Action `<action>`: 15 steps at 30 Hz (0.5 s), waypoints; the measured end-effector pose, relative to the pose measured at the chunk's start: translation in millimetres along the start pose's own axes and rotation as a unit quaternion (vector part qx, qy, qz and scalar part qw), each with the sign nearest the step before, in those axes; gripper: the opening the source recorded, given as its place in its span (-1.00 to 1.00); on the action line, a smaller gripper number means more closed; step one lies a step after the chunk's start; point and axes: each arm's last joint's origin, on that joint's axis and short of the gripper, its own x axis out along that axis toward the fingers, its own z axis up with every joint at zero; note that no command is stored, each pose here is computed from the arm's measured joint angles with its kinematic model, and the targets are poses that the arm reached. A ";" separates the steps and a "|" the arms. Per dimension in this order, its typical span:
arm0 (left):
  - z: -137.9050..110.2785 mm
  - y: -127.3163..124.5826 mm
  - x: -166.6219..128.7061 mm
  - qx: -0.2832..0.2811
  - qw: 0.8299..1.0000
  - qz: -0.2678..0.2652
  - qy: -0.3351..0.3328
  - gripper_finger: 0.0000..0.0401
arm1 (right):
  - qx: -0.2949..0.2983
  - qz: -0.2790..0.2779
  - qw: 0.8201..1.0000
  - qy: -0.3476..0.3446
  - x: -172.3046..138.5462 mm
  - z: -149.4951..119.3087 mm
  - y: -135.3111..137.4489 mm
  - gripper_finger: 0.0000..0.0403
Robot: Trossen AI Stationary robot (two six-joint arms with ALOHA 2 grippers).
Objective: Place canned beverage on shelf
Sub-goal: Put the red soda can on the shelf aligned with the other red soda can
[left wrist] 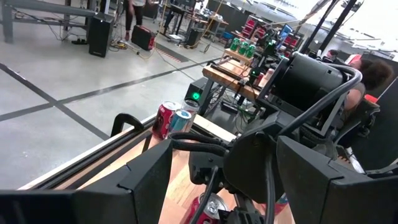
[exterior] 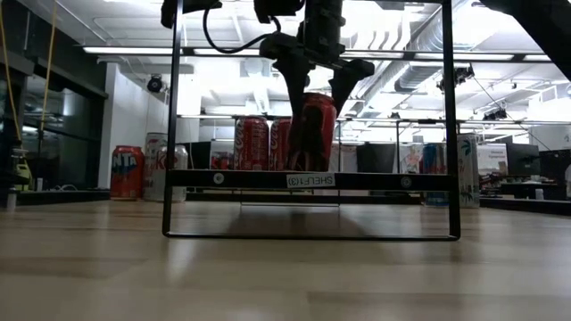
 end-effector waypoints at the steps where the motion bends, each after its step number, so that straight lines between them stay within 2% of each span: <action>1: 0.0 0.0 0.0 0.000 1.000 0.000 0.000 0.19 | 0.000 0.000 1.000 0.000 0.0 0.0 0.0 0.56; 4: 0.0 0.0 0.0 0.000 1.000 0.000 0.000 0.19 | -0.007 0.000 1.000 0.000 0.0 0.0 0.0 0.62; 11: 0.0 0.0 0.0 0.000 1.000 0.000 0.000 0.19 | -0.011 0.003 1.000 0.004 -0.1 -1.5 1.1 0.95; 15: 0.0 0.0 0.0 0.000 1.000 0.000 0.000 0.19 | -0.002 0.010 1.000 0.012 -0.1 -1.9 1.6 0.94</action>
